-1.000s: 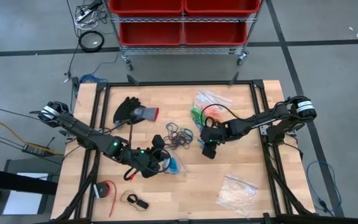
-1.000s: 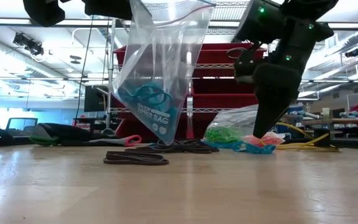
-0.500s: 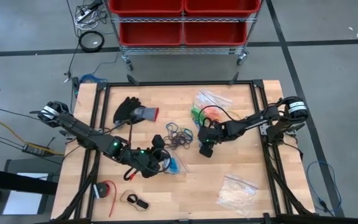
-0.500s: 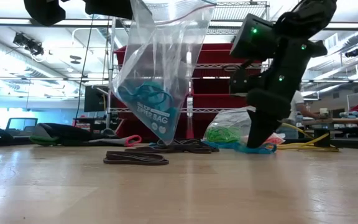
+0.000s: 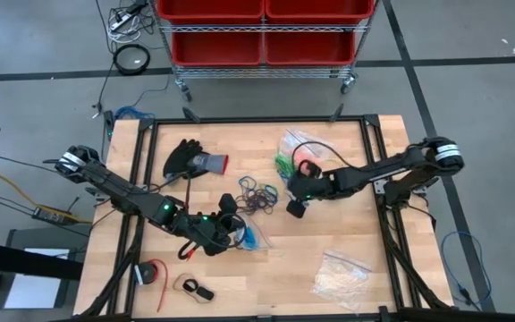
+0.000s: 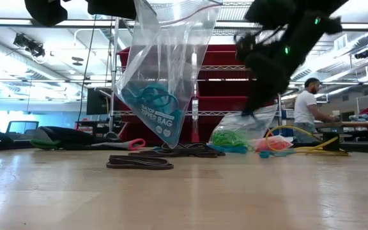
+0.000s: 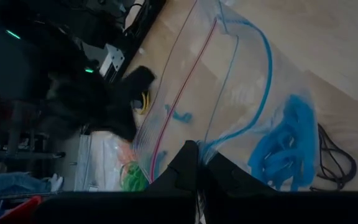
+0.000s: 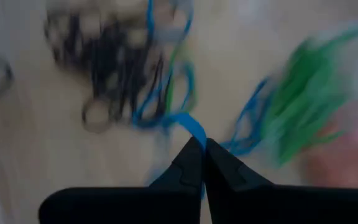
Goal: Sort rubber bands
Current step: Put the blue rubber band into the transparent zip bag
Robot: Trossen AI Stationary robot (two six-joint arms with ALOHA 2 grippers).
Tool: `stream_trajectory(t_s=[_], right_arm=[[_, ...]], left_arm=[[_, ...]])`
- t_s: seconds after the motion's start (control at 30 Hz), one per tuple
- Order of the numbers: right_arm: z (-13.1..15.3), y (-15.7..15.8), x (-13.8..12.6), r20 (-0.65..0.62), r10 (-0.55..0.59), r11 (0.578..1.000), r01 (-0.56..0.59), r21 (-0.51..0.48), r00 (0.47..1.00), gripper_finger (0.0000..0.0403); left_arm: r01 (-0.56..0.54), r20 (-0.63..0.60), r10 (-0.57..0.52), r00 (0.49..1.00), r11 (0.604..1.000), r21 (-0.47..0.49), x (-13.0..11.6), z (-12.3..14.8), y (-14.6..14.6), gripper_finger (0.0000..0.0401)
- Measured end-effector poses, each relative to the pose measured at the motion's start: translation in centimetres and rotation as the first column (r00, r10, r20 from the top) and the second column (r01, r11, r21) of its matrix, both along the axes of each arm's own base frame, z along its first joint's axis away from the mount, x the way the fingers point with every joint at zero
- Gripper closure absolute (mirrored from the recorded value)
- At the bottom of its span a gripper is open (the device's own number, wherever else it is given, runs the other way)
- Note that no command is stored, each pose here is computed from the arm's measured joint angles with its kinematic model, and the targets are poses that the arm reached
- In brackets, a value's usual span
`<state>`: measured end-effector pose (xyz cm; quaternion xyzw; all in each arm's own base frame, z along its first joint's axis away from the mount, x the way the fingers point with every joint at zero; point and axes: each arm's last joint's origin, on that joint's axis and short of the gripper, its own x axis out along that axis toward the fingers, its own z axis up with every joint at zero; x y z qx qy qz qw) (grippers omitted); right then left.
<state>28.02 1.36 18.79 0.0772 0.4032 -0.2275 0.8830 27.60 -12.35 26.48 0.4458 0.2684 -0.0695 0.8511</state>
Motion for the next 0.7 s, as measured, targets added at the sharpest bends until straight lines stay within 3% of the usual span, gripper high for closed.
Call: stream_trajectory(t_s=[0.13,0.33,0.53,0.7], right_arm=[[2.5,0.5,-0.9,0.109,-0.035,0.995,0.044,-0.087,0.993,0.0401],[5.8,1.3,-2.0,0.284,-0.008,0.998,0.027,-0.065,0.959,0.0402],[8.7,3.4,-1.6,0.503,0.102,0.995,-0.085,-0.056,0.858,0.0402],[11.9,6.2,-0.3,0.568,0.209,0.978,-0.18,-0.106,0.796,0.0403]], left_arm=[[0.0,-0.001,0.0,1.0,1.0,0.001,0.0,0.0,0.0,0.0389],[0.0,-0.001,0.0,1.0,1.0,0.001,0.0,0.0,0.0,0.0389],[-0.001,-0.001,0.001,1.0,1.0,0.001,0.0,0.0,0.0,0.0389],[-0.01,-0.001,0.01,1.0,1.0,0.001,0.1,0.0,0.3,0.0389]])
